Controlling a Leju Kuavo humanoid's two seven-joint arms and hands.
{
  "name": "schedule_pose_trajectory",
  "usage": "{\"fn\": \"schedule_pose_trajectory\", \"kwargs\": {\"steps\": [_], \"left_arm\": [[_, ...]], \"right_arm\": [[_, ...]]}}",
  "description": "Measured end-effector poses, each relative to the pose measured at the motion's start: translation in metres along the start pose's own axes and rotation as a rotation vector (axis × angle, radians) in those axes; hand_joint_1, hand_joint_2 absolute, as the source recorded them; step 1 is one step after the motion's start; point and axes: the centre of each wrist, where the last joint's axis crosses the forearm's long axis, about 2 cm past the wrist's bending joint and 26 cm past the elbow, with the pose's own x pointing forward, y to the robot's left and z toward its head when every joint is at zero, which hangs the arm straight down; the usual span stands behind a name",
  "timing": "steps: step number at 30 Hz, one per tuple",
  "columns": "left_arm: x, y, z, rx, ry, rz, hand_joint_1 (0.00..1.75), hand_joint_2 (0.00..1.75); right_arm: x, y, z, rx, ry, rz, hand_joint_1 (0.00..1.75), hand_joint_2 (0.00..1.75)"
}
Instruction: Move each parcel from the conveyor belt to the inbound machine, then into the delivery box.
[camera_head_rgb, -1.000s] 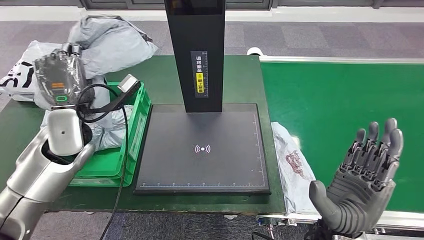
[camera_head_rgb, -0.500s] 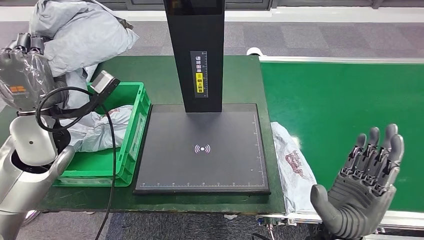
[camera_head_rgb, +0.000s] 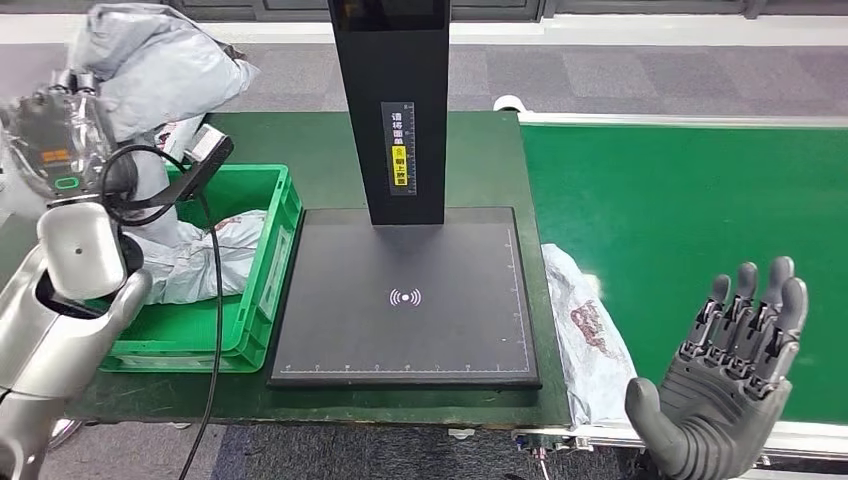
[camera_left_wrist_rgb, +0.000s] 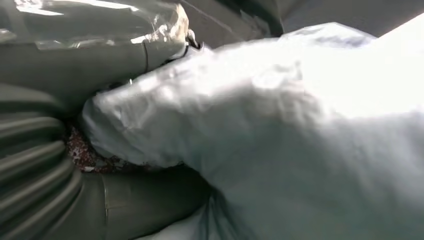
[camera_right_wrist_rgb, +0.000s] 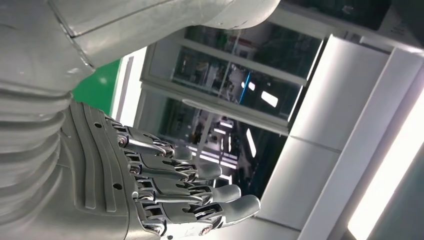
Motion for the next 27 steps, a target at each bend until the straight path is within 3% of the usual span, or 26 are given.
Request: {"fn": "schedule_pose_trajectory", "kwargs": {"steps": [6,11,16,27], "left_arm": [[0.039,-0.076,0.025,-0.301,0.004,-0.075,1.75,1.75],[0.060,-0.112,0.060,-0.550,-0.046,-0.162,1.75,1.75],[0.063,-0.129,0.085,-0.717,-0.084,-0.222,1.75,1.75],[0.057,-0.141,0.102,-0.861,-0.020,-0.323,1.75,1.75]], "right_arm": [[-0.004,0.000,-0.009,0.041,-0.012,-0.047,0.00,1.75],[-0.008,0.001,-0.019,0.071,-0.023,-0.068,0.00,1.75],[-0.012,0.002,-0.026,0.094,-0.032,-0.077,0.00,1.75],[-0.016,0.004,-0.029,0.126,-0.027,-0.070,0.00,1.75]]}}
